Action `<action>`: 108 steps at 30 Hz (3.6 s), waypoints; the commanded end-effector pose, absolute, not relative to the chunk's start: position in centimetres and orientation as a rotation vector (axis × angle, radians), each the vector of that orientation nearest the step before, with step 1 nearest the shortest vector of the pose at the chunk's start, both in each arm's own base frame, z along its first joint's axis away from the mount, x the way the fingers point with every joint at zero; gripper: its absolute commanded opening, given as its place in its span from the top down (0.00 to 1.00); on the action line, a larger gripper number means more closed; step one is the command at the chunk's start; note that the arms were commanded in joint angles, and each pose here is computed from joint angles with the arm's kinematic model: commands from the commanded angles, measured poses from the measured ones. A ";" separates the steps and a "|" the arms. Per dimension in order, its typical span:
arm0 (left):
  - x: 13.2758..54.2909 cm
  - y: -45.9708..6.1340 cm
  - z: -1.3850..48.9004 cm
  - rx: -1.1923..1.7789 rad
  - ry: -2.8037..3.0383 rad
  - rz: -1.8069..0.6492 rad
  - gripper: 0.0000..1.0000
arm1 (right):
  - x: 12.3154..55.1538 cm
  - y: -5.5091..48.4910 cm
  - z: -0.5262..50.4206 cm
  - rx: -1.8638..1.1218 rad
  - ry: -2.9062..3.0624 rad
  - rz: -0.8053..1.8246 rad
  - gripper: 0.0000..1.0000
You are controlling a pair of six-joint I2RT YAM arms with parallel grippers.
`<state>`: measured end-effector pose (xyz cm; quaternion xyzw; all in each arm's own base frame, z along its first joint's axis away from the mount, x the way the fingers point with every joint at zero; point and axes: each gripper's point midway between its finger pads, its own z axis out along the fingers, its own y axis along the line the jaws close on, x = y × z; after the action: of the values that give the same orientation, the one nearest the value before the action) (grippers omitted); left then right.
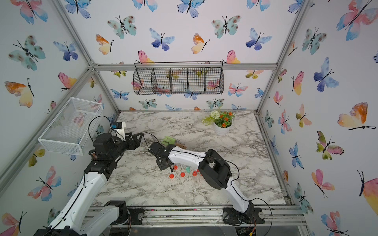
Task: Close the stamp cap
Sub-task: Close the cover of the stamp, then place the stamp at the center of the board, then pick up the stamp from the center of the board.
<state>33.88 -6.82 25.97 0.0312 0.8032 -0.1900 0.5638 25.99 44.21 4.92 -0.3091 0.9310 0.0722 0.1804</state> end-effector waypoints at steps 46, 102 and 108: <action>33.9 -7.0 25.1 0.076 1.910 -0.468 0.28 | 35.3 20.1 3.0 -0.291 2.785 -0.039 0.66; 34.1 -7.3 24.4 0.080 1.935 -0.493 0.29 | 21.4 30.2 0.9 -0.547 2.916 0.192 0.69; 34.1 -7.3 24.4 0.080 1.937 -0.495 0.29 | 21.5 29.9 0.2 -0.556 2.918 0.159 0.73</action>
<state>34.25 -7.30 24.77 0.0338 0.8130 -0.2030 0.5447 21.76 30.40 1.65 -0.1845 0.9762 0.0694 0.0902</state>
